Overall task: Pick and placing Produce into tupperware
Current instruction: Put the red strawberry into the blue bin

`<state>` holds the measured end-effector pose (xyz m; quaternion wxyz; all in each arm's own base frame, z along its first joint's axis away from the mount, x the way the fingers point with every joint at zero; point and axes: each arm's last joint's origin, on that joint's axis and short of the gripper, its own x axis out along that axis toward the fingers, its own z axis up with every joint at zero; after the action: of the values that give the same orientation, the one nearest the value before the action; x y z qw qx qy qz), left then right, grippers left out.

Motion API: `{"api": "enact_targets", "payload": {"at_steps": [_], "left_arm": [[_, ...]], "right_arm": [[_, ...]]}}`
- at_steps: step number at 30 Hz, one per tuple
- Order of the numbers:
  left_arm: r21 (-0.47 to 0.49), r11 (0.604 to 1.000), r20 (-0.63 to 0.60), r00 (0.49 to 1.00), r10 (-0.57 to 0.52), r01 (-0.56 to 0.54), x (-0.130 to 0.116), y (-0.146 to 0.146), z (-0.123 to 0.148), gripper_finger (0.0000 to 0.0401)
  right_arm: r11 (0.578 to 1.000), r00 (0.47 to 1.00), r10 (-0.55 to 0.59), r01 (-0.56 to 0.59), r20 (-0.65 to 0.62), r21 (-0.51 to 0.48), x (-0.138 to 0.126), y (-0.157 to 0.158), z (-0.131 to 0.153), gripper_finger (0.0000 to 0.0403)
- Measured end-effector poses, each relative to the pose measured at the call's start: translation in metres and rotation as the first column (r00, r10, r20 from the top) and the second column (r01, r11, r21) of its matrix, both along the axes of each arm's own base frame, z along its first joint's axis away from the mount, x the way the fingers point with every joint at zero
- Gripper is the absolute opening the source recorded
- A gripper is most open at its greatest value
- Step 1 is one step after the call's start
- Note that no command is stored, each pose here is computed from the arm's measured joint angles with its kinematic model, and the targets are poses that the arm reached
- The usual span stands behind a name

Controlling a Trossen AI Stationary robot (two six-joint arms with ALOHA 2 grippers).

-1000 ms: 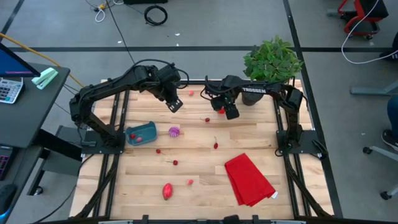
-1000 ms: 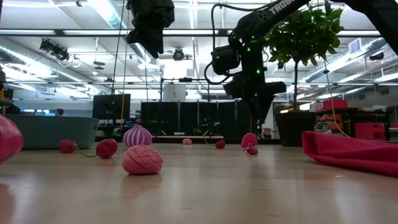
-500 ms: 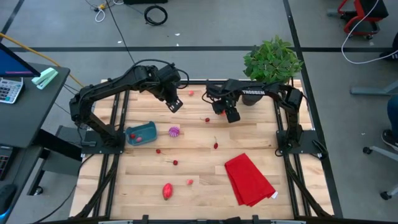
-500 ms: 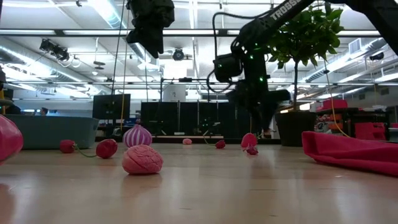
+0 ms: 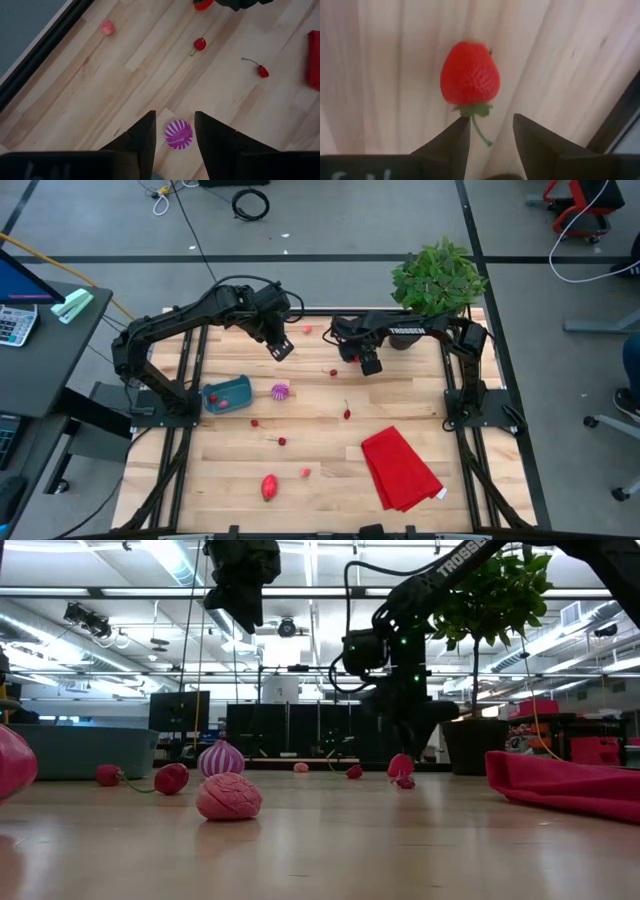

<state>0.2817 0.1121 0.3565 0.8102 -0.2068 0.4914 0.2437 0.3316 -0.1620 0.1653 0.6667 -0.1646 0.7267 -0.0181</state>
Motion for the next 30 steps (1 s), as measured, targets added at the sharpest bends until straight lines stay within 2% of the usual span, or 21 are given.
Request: {"api": "enact_targets", "payload": {"at_steps": [13,17,26,30], "left_arm": [[0.003,1.000,-0.002,1.000,-0.007,0.007,0.000,0.000,0.000,0.0144],[0.003,1.000,-0.002,1.000,-0.007,0.007,0.000,0.000,0.000,0.0142],[0.004,1.000,-0.002,1.000,-0.009,0.009,0.000,0.000,0.000,0.0135],[0.004,1.000,-0.002,1.000,-0.009,0.009,0.000,0.000,0.000,0.0141]], "right_arm": [[1.000,1.000,-0.003,0.003,0.004,0.014,-0.001,-0.001,0.000,0.0158],[0.999,1.000,-0.003,0.002,0.019,0.044,0.000,0.000,-0.001,0.0158],[0.998,0.999,-0.004,0.007,-0.044,0.069,-0.012,0.005,-0.018,0.0158],[0.999,0.999,-0.013,0.015,-0.051,0.038,-0.014,0.006,-0.022,0.0158]]}}
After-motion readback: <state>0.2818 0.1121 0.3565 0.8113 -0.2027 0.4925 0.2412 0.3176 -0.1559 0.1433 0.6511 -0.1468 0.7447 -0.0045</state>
